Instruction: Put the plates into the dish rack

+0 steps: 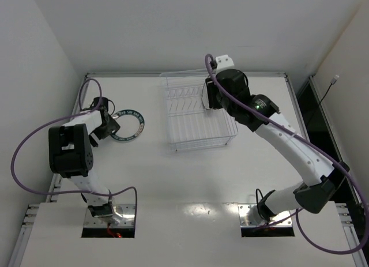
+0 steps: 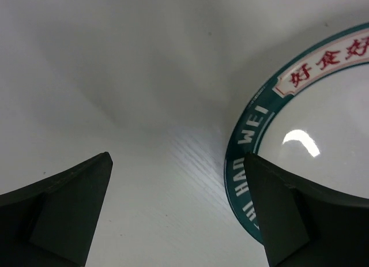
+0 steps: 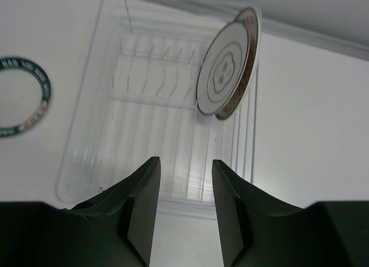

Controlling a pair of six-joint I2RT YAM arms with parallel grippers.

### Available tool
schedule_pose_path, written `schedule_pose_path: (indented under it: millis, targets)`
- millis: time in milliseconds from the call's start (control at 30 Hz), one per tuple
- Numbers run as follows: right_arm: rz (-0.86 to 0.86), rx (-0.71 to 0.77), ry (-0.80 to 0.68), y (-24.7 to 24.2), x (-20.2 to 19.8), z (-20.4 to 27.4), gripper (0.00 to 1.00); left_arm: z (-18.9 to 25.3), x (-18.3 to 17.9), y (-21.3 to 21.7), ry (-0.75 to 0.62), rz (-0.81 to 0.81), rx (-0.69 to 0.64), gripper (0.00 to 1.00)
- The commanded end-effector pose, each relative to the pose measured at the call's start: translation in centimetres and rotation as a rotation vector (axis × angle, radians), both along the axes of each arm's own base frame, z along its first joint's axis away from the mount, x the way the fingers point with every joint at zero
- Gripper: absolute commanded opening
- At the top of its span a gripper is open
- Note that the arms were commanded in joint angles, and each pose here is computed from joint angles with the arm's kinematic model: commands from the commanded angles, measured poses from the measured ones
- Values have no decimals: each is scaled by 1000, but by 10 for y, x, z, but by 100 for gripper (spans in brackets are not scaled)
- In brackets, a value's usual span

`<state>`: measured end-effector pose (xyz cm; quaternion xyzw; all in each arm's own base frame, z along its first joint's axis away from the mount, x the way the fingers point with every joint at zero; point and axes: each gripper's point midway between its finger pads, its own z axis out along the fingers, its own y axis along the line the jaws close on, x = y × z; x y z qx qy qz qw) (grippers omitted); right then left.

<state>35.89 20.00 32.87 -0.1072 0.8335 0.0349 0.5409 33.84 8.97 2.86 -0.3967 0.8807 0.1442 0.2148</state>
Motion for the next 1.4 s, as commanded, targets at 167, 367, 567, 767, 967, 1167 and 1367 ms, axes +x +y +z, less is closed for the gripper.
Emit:
schedule_pose_path:
  millis: [167,367,567,767,967,1167,1367]
  targets:
    - [62,-27,95,-2,-21,-49,38,-18,18,-27,-18,-65,-200,88]
    - [70,-23,98,-5,-28,-49,38,-34,20,-35,-20,-107,-304,66]
    - [75,-20,81,-7,-30,-42,38,-32,29,-45,-52,-165,-351,17]
    - [75,-20,81,-9,-33,-41,38,-30,28,-48,-61,-191,-360,0]
    - [86,-16,103,-9,-38,-47,38,0,38,-51,-184,-226,-352,0]
    - [77,-15,103,-12,-36,-47,38,54,46,-52,-382,-262,-303,0]
    - [77,-21,111,-13,-37,-49,38,79,49,-55,-481,-286,-295,0]
